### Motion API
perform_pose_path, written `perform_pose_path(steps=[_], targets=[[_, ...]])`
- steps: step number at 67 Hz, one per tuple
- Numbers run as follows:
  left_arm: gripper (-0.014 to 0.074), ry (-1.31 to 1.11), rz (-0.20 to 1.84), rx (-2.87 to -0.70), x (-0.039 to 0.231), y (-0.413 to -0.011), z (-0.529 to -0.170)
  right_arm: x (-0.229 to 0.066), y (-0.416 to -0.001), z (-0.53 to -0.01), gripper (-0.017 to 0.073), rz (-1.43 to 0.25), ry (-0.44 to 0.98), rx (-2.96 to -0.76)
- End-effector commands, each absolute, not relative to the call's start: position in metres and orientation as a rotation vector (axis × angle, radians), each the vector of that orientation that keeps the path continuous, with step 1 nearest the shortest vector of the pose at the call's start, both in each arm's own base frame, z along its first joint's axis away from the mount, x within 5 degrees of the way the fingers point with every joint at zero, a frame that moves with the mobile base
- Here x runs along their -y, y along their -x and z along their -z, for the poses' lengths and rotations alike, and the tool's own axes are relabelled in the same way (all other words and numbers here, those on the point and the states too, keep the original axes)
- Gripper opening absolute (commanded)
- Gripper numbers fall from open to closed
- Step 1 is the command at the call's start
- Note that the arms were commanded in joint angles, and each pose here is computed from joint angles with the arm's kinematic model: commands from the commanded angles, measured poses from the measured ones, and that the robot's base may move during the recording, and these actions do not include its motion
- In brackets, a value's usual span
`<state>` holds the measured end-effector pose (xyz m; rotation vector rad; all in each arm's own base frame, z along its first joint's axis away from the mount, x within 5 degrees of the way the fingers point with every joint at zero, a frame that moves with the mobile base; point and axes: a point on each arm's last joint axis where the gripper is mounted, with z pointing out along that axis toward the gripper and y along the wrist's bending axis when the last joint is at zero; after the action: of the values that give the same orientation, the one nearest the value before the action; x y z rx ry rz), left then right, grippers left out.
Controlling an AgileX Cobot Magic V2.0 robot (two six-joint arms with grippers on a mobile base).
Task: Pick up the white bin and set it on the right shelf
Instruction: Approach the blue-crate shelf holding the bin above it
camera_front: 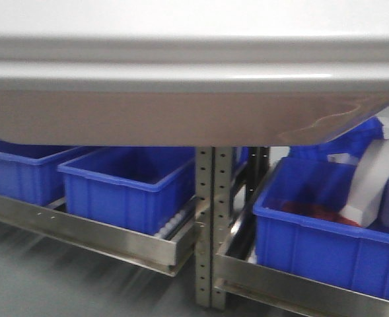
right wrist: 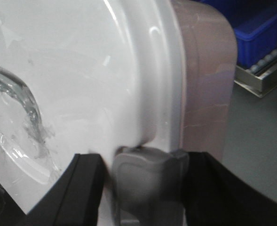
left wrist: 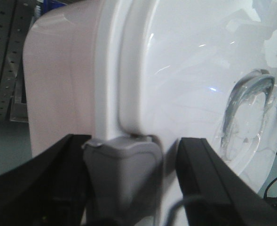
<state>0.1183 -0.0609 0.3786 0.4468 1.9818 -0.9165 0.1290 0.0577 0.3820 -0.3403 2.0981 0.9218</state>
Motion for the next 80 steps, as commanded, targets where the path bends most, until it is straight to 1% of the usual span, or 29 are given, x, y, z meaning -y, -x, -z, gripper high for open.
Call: perform_pose_path(steps=[1, 80], targets=[[0.0250, -0.537, 1.161, -1.867, 0.0742, -0.1019, -0.3978, -0.0710, -0.1167, -0.4079, 0.0387, -1.192, 0.364, -1.937], [0.0250, -0.537, 1.161, -1.867, 0.0742, -0.1019, -0.3978, -0.0710, -0.1167, -0.4079, 0.0387, -1.192, 0.364, -1.937]])
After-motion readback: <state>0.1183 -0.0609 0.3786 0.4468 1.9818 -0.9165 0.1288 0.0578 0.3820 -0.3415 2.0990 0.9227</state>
